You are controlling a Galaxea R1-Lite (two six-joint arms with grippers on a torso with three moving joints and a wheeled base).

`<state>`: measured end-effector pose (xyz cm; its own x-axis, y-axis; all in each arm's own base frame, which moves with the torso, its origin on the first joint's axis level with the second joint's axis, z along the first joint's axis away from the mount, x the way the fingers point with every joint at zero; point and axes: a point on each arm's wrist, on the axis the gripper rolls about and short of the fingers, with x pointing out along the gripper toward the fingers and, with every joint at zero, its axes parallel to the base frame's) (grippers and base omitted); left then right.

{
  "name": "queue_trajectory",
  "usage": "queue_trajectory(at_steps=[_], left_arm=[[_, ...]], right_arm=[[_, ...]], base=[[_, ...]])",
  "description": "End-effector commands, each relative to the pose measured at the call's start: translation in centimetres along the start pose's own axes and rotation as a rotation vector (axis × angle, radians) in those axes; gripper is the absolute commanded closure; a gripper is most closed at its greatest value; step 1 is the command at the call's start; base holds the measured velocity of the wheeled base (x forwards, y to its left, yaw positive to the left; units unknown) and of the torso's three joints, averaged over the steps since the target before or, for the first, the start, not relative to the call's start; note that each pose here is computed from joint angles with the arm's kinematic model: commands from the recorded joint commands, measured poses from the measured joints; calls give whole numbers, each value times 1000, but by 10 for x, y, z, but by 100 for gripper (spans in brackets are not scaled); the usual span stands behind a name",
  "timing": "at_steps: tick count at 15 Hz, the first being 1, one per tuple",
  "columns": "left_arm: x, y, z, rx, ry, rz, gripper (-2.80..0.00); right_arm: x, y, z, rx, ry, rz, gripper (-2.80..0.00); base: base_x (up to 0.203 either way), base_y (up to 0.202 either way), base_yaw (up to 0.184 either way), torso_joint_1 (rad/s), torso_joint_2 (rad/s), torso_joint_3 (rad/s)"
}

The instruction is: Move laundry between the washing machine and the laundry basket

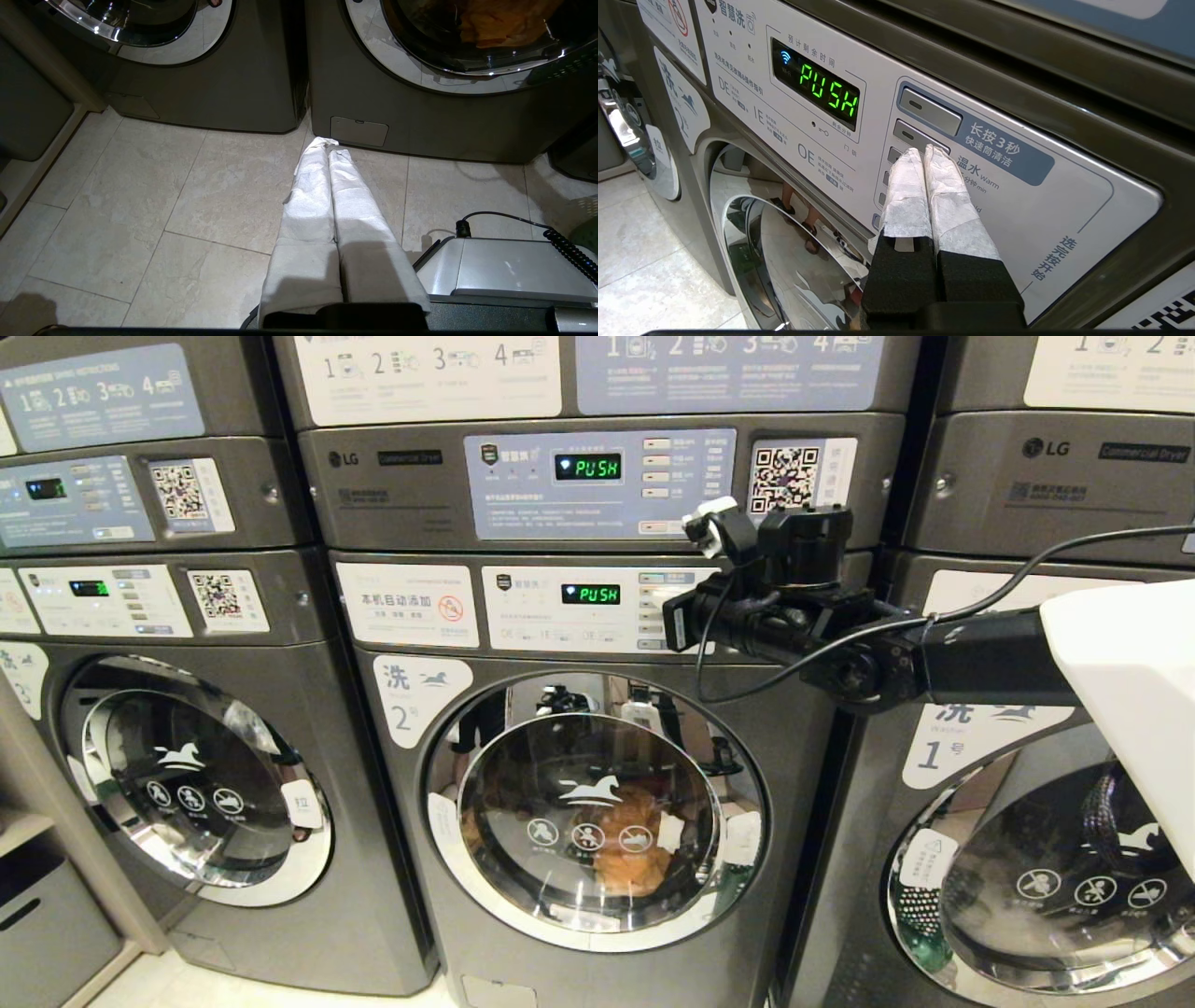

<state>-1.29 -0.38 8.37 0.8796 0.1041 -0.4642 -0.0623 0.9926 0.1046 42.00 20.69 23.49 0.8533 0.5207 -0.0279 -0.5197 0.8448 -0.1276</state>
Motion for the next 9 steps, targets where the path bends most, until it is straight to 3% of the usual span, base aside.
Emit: queue_trajectory(at_steps=[1,9], left_arm=[[0,0,0,0,3,0,0],[0,0,0,3,4,12,0]], right_arm=[[1,0,0,0,-3,-1,0],[5,0,-4,-2,-1,-7,0]], base=[[0,0,0,0,0,0],[0,0,0,0,0,0]])
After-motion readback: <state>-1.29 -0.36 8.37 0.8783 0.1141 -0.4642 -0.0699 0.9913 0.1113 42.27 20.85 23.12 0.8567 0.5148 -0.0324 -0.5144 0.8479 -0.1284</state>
